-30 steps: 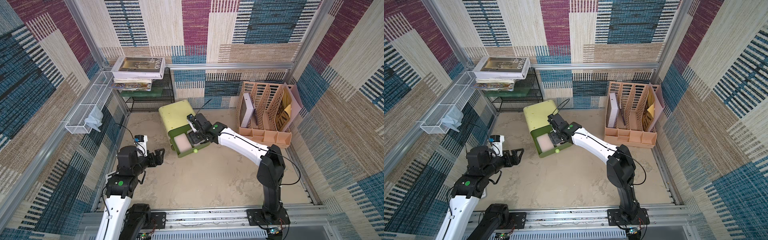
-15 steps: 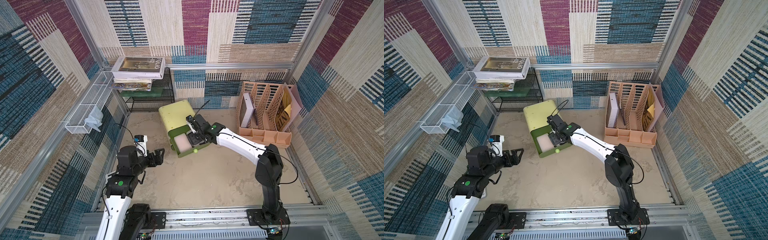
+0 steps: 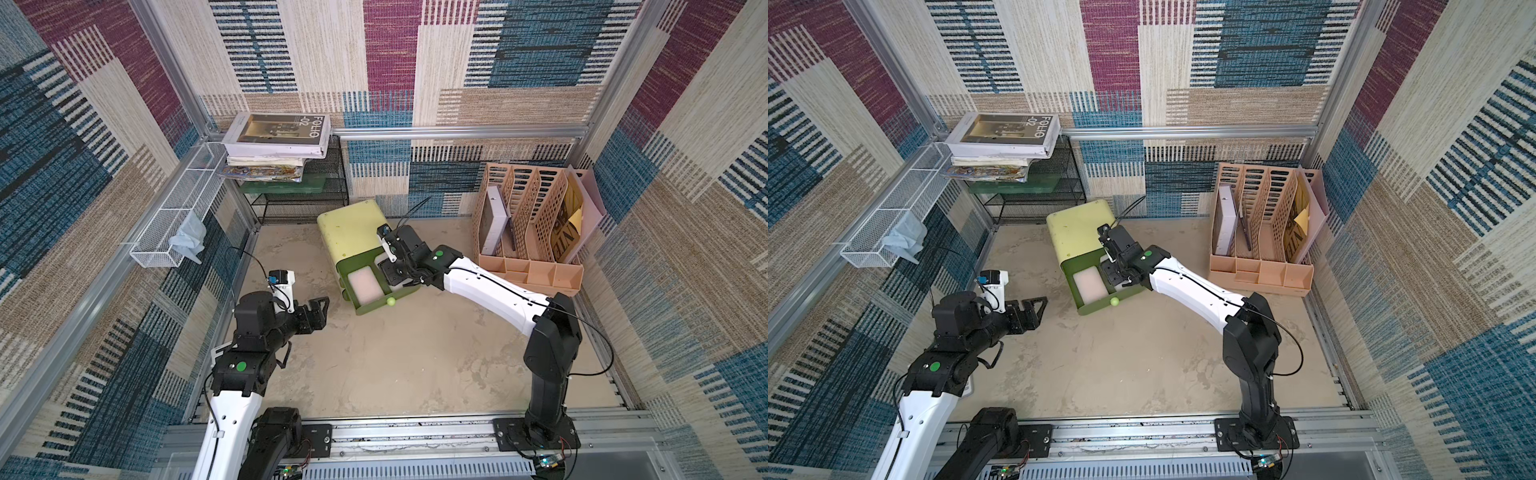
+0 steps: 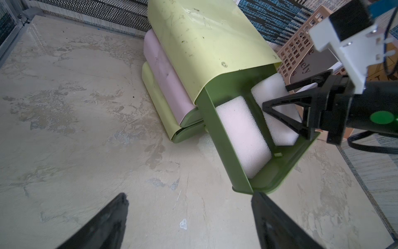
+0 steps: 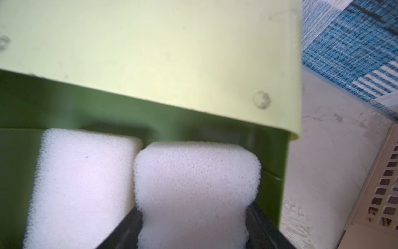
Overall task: Take the sponge out of the drawer
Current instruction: Pick up the sponge from the drawer, then place the sponge at the center of the board.
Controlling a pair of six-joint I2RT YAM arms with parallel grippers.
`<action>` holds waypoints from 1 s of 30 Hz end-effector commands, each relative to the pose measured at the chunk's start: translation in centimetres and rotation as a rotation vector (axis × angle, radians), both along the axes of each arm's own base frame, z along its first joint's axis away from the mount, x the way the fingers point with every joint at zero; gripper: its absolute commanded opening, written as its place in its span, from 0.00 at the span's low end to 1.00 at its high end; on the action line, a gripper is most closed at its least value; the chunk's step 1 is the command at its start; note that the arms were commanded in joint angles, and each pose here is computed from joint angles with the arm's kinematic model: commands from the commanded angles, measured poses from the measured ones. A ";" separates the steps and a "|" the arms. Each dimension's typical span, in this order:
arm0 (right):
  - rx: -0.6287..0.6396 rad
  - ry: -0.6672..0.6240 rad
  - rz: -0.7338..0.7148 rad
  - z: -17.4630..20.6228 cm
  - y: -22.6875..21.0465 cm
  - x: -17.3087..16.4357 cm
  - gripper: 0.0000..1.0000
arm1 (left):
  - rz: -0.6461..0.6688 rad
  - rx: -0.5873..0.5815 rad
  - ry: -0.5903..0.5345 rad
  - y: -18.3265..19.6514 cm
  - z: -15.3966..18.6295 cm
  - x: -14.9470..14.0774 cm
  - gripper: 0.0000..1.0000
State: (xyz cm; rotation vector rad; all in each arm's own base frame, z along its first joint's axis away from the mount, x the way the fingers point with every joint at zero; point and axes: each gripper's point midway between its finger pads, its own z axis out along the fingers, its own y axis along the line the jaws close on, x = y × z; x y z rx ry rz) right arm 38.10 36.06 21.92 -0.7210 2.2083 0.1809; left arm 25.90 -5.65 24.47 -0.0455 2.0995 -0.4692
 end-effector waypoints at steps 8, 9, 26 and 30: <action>0.135 -0.172 -0.044 6.9 -2.3 -1.0 0.61 | -0.010 -0.002 -0.020 -0.2 0.5 0.2 0.92; 0.144 -0.183 -0.050 7.3 -2.7 -1.1 0.60 | -0.010 -0.003 -0.019 -0.2 0.5 0.2 0.92; 0.191 -0.123 -0.261 4.8 -15.0 -0.5 0.60 | -0.008 -0.004 -0.014 -0.1 0.4 0.3 0.92; 0.188 -0.067 -0.296 2.2 -17.1 -0.2 0.60 | -0.008 -0.004 -0.012 -0.1 0.3 0.3 0.92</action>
